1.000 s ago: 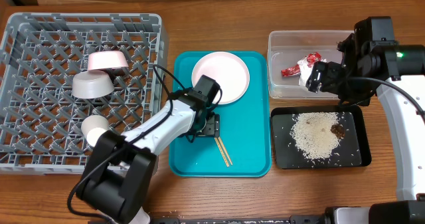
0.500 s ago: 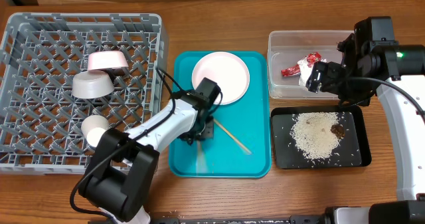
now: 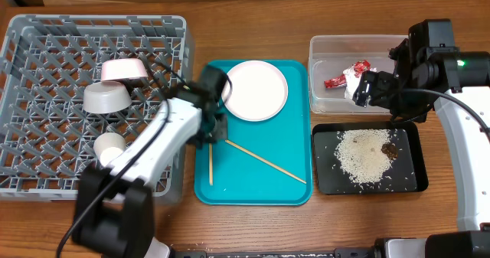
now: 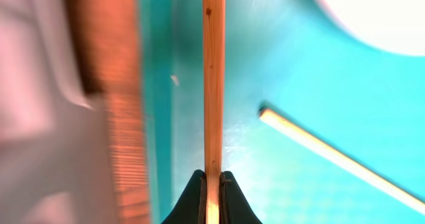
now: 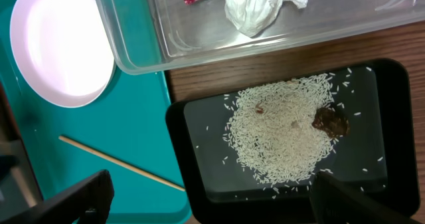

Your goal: Sort waste into correct bins and load items into the dishwasher

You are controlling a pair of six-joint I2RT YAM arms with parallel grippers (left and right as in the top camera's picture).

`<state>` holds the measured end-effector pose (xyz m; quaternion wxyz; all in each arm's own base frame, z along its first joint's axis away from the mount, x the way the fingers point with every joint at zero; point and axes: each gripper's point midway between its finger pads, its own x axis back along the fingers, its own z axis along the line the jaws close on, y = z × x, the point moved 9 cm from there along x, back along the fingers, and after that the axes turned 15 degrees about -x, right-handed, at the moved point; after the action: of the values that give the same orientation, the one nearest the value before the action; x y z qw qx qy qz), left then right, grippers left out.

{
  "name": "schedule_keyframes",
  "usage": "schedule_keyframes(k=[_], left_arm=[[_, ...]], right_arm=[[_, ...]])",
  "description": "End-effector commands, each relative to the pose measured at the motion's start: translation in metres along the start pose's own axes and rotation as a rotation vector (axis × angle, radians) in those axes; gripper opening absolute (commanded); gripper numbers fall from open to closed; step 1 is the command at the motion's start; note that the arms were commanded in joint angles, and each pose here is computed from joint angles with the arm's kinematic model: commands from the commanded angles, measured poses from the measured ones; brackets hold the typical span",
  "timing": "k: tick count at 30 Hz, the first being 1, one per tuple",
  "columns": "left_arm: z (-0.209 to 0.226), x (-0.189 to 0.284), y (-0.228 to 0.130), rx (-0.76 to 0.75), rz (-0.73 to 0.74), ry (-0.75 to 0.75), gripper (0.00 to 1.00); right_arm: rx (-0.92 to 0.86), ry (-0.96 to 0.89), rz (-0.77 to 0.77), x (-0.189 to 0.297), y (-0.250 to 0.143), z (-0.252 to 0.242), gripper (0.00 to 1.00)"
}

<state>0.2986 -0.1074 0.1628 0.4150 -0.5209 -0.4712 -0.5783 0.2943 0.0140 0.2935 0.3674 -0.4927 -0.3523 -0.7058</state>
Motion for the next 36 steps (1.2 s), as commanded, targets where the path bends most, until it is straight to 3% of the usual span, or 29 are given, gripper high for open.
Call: schedule_keyframes(k=[1, 6, 13, 19, 23, 28, 34, 36], left_arm=[[0.023, 0.064, 0.018, -0.083, -0.203, 0.072, 0.04], [0.068, 0.089, 0.024, -0.041, -0.265, 0.183, 0.04], [0.105, 0.059, 0.027, 0.011, -0.191, 0.18, 0.05], [0.109, 0.041, 0.033, 0.002, -0.161, 0.15, 0.3], [0.097, 0.053, 0.04, -0.018, -0.211, 0.045, 0.4], [0.056, 0.072, 0.045, -0.11, -0.289, -0.22, 0.47], [-0.001, 0.062, 0.037, -0.299, -0.238, -0.28, 0.52], [-0.02, 0.053, 0.029, -0.279, -0.19, -0.26, 0.5]], right_arm=[[0.006, 0.002, -0.016, 0.004, 0.001, 0.0, 0.96], [0.006, 0.002, -0.016, 0.004, 0.001, 0.0, 0.96], [0.006, 0.002, -0.016, 0.004, 0.001, 0.0, 0.96], [0.006, 0.002, -0.016, 0.004, 0.001, 0.0, 0.96], [0.006, 0.002, -0.016, 0.004, 0.001, 0.0, 0.96], [0.006, 0.002, -0.016, 0.004, 0.001, 0.0, 0.96], [0.006, 0.002, -0.016, 0.004, 0.001, 0.0, 0.96], [0.006, 0.002, -0.016, 0.004, 0.001, 0.0, 0.96]])
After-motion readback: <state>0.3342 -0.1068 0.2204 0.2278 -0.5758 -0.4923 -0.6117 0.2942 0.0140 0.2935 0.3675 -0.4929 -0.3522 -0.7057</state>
